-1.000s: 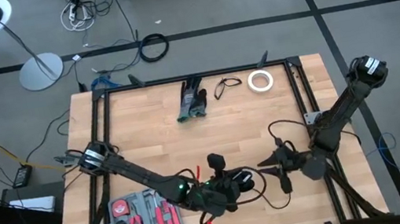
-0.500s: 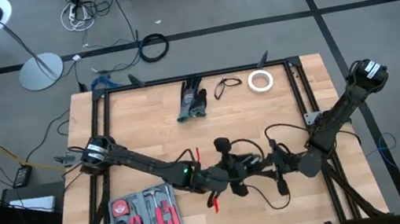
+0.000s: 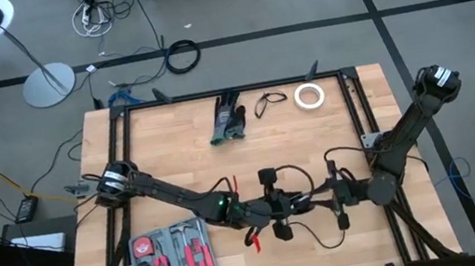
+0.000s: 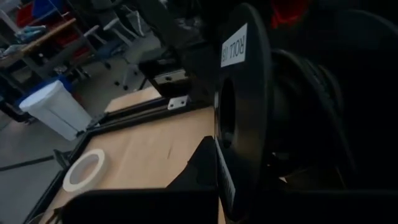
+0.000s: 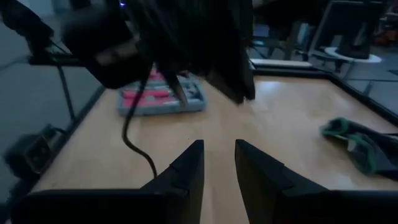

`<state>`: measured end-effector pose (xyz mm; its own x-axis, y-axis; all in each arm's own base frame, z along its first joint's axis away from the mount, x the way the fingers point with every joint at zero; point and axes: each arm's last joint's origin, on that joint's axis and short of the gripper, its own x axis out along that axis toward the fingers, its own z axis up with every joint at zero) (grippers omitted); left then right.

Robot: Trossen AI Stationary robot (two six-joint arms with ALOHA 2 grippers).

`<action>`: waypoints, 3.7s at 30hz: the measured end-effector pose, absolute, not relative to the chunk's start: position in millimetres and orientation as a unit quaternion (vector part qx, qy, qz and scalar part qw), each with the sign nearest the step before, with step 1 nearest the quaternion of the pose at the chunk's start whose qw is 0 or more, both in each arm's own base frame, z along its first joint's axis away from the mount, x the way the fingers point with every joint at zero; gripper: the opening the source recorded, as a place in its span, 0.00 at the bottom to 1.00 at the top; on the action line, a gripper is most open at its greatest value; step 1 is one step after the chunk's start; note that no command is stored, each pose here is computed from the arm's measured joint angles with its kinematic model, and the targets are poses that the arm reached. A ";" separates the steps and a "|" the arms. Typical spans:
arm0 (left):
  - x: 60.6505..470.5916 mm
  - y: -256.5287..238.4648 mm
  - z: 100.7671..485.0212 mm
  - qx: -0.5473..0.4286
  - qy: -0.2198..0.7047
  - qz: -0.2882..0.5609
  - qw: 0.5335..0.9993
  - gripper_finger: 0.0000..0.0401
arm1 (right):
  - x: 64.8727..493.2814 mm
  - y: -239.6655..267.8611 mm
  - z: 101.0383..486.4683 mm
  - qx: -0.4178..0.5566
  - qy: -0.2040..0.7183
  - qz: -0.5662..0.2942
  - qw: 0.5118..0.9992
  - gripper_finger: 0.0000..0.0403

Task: Coil cords
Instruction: Coil the black wire into a spool

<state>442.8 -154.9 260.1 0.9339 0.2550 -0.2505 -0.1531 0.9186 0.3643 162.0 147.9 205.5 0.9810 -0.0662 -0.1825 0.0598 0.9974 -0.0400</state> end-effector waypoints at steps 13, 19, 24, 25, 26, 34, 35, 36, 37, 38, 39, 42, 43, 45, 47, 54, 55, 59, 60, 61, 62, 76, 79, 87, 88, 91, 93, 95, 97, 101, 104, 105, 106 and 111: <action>446.0 -138.7 254.6 0.120 0.175 0.115 0.970 0.00 | 169.7 153.3 226.4 -0.037 0.081 -0.020 0.996 0.23; 445.5 -137.4 252.8 0.123 0.185 0.118 0.968 0.00 | 178.6 145.7 227.9 -0.047 0.090 -0.023 0.995 0.22; 444.5 -136.3 250.7 0.121 0.195 0.127 0.965 0.00 | 184.7 141.6 223.5 -0.033 0.104 -0.026 0.994 0.10; 444.4 -136.1 250.2 0.120 0.197 0.127 0.965 0.00 | 184.8 141.8 223.1 -0.038 0.104 -0.025 0.993 0.06; 444.3 -136.2 250.0 0.120 0.198 0.126 0.965 0.00 | 184.8 142.0 222.9 -0.042 0.105 -0.024 0.993 0.03; 440.0 -134.0 258.9 0.116 0.198 0.135 0.964 0.06 | 181.9 144.4 225.2 -0.040 0.096 -0.044 0.994 0.01; 439.2 -133.7 259.5 0.116 0.199 0.137 0.963 0.07 | 181.2 144.6 225.1 -0.041 0.096 -0.050 0.993 0.01; 438.9 -133.5 260.9 0.113 0.196 0.140 0.964 0.09 | 180.6 145.0 225.2 -0.042 0.095 -0.054 0.993 0.01; 438.1 -133.4 262.4 0.112 0.195 0.142 0.964 0.11 | 179.9 145.4 225.1 -0.043 0.095 -0.057 0.993 0.01; 437.5 -133.2 264.1 0.111 0.194 0.143 0.964 0.13 | 179.3 145.5 224.9 -0.045 0.094 -0.062 0.993 0.01; 436.3 -132.7 267.2 0.110 0.191 0.143 0.965 0.16 | 178.6 145.9 225.1 -0.046 0.093 -0.066 0.992 0.01; 429.3 -132.1 279.8 0.107 0.187 0.143 0.966 0.22 | 176.5 145.9 226.7 -0.046 0.090 -0.071 0.992 0.00; 425.9 -132.2 284.7 0.106 0.188 0.142 0.966 0.23 | 176.0 145.6 227.2 -0.046 0.089 -0.073 0.992 0.00; 418.9 -130.8 294.4 0.101 0.189 0.141 0.967 0.25 | 174.3 144.3 227.4 -0.048 0.094 -0.072 0.992 0.00; 411.3 -129.4 303.1 0.096 0.198 0.129 0.967 0.26 | 173.0 143.0 227.5 -0.045 0.097 -0.073 0.992 0.00; 400.3 -119.1 326.7 0.047 0.261 0.109 0.958 0.26 | 176.2 138.9 224.0 -0.033 0.119 -0.045 0.991 0.00; 400.8 -116.5 331.2 0.035 0.264 0.106 0.958 0.26 | 177.7 137.4 223.3 -0.027 0.124 -0.041 0.991 0.00; 401.2 -107.1 340.9 -0.008 0.289 0.087 0.953 0.26 | 182.2 131.3 218.9 -0.002 0.150 -0.026 0.988 0.00; 401.3 -105.0 342.9 -0.018 0.294 0.080 0.952 0.26 | 183.2 130.1 218.5 0.005 0.153 -0.023 0.988 0.00; 401.4 -103.1 344.4 -0.028 0.297 0.076 0.951 0.26 | 184.4 128.5 218.0 0.008 0.157 -0.022 0.987 0.00; 402.1 -101.2 345.5 -0.037 0.297 0.070 0.952 0.26 | 185.4 127.4 218.3 0.009 0.161 -0.023 0.987 0.00; 403.9 -88.5 364.6 0.008 0.262 0.085 0.961 0.26 | 213.4 109.4 262.8 -0.019 0.184 -0.019 0.983 0.00; 403.5 -86.6 364.8 0.010 0.268 0.086 0.960 0.26 | 215.2 108.9 271.3 -0.033 0.190 -0.009 0.981 0.00; 405.8 -84.3 367.8 0.001 0.254 0.078 0.964 0.26 | 217.4 108.7 292.8 -0.054 0.193 0.002 0.980 0.00; 406.0 -84.5 368.2 0.001 0.252 0.078 0.965 0.26 | 217.7 108.3 293.4 -0.053 0.195 0.006 0.979 0.00; 406.7 -84.6 368.9 -0.002 0.247 0.076 0.966 0.26 | 218.3 107.6 293.9 -0.058 0.194 0.008 0.979 0.00; 406.7 -84.8 369.0 -0.003 0.247 0.073 0.966 0.26 | 218.6 107.8 294.6 -0.062 0.191 0.010 0.980 0.00; 406.8 -84.8 369.1 -0.002 0.246 0.072 0.966 0.26 | 218.7 108.0 294.9 -0.064 0.189 0.012 0.980 0.00; 406.8 -84.9 369.1 0.007 0.247 0.070 0.966 0.25 | 218.7 108.2 294.9 -0.065 0.189 0.013 0.980 0.00; 406.4 -85.4 368.7 0.022 0.250 0.066 0.966 0.06 | 219.1 107.9 295.5 -0.069 0.186 0.011 0.980 0.00; 405.9 -84.4 368.2 0.020 0.256 0.064 0.964 0.02 | 219.9 108.4 296.7 -0.075 0.178 0.013 0.981 0.00; 405.6 -83.5 368.2 0.020 0.258 0.064 0.964 0.01 | 220.1 108.6 297.0 -0.077 0.176 0.014 0.981 0.00; 405.3 -83.2 368.2 0.020 0.260 0.064 0.963 0.01 | 220.3 108.6 297.2 -0.079 0.175 0.013 0.981 0.00; 404.4 -84.8 368.3 0.038 0.258 0.085 0.962 0.01 | 220.2 108.3 297.0 -0.080 0.176 0.008 0.981 0.03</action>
<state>404.4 -84.8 368.3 0.8529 0.1826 -0.4890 -0.1432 0.9827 0.1172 220.2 108.3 297.0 0.9381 -0.0116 -0.3462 -0.0447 0.9870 -0.1543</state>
